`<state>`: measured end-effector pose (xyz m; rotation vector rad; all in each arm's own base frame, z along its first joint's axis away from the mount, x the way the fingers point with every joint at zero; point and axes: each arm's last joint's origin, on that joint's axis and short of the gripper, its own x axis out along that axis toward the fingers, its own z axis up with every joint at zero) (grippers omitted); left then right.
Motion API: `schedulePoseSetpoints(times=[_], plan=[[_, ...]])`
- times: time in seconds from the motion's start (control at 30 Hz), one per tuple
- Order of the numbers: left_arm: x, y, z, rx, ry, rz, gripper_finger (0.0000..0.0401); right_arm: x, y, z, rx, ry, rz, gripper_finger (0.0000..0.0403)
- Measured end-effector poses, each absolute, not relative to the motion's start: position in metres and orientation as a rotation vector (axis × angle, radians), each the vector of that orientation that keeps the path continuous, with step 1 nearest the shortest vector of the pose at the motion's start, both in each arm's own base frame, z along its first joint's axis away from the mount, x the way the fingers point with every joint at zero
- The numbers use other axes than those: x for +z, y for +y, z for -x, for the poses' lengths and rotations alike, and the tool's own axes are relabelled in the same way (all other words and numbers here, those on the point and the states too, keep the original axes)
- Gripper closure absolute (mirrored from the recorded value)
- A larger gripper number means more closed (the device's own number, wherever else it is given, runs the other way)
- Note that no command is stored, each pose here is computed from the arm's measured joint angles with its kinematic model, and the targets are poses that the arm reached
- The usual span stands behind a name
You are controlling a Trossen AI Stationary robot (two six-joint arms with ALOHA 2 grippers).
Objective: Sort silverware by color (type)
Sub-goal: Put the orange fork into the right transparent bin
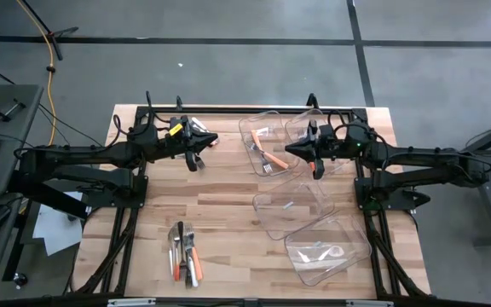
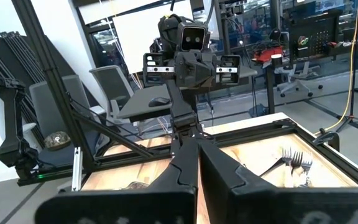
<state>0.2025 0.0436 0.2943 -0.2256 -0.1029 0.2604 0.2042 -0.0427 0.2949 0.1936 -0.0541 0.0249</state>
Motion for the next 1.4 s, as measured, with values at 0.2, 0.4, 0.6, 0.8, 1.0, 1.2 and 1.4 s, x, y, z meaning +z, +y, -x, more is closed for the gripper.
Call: schedulePoseSetpoints(times=[0.2, 0.4, 0.6, 0.8, 1.0, 1.2, 1.4], plan=[[0.2943, 0.0436, -0.2025, 0.26, -0.103, 0.226, 0.04, 0.2949, -0.0427, -0.2042, 0.025, -0.054, -0.194, 0.0402], [0.2943, 0.0436, -0.2025, 0.26, -0.103, 0.225, 0.04, 0.2949, -0.0427, -0.2042, 0.025, -0.054, -0.194, 0.0403], [0.2943, 0.0436, -0.2025, 0.26, -0.103, 0.226, 0.04, 0.2949, -0.0427, -0.2042, 0.025, -0.054, -0.194, 0.0403], [0.2942, 0.0436, -0.2025, 0.26, -0.102, 0.225, 0.04, 0.2949, -0.0427, -0.2042, 0.025, -0.054, -0.194, 0.0403], [0.2942, 0.0436, -0.2025, 0.26, -0.102, 0.225, 0.04, 0.295, -0.0427, -0.2042, 0.025, -0.055, -0.193, 0.0403], [0.2942, 0.0436, -0.2025, 0.26, -0.102, 0.225, 0.04, 0.295, -0.0427, -0.2042, 0.025, -0.054, -0.193, 0.0403], [0.2942, 0.0439, -0.2024, 0.273, -0.103, 0.219, 0.0393, 0.295, -0.0427, -0.2042, 0.025, -0.055, -0.193, 0.0403]])
